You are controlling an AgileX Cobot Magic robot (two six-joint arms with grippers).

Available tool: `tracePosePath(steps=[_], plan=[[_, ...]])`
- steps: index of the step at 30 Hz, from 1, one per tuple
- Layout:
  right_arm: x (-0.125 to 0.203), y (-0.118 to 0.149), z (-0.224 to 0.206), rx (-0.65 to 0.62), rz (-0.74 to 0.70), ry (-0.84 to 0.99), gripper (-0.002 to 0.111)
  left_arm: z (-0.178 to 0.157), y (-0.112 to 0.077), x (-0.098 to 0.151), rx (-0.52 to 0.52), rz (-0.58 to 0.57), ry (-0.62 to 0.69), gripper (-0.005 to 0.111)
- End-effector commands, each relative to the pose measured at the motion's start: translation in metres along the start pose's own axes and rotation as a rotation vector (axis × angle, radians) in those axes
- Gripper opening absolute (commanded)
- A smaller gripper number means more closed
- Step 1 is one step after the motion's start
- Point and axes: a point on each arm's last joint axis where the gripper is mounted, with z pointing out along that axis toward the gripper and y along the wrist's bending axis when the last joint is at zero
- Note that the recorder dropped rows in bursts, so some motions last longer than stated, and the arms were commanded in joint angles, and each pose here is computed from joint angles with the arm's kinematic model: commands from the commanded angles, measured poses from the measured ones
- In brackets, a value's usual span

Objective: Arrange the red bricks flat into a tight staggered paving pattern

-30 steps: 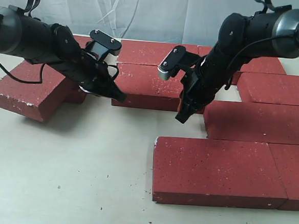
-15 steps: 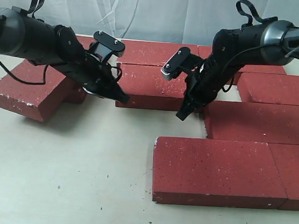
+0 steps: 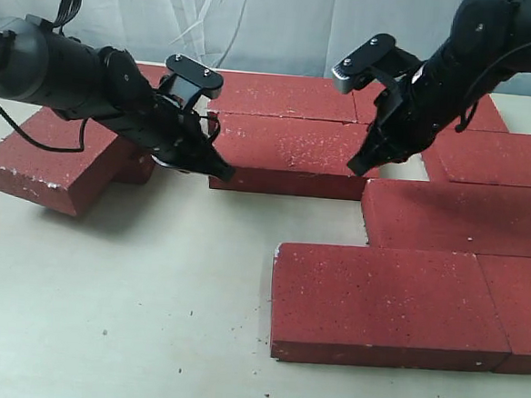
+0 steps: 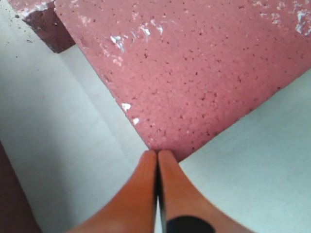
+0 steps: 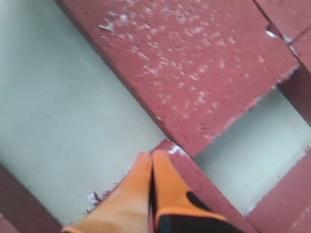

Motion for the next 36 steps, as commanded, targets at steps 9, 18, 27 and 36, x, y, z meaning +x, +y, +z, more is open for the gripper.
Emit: tracePosePath(steps=[9,18,27,36], plan=[[0.023,-0.041,-0.017,0.031,0.194,-0.061,-0.001,0.003,-0.018,-0.006,0.015,-0.008,-0.041,0.0],[0.023,-0.043,-0.017,0.038,0.196,-0.067,-0.001,0.004,-0.031,-0.012,0.008,-0.014,-0.096,0.0],[0.022,-0.044,-0.017,0.047,0.197,-0.078,-0.001,0.002,-0.031,-0.014,0.004,0.019,-0.099,0.0],[0.021,-0.044,-0.017,0.047,0.205,-0.087,-0.001,-0.045,-0.009,-0.033,-0.038,0.049,-0.175,0.0]])
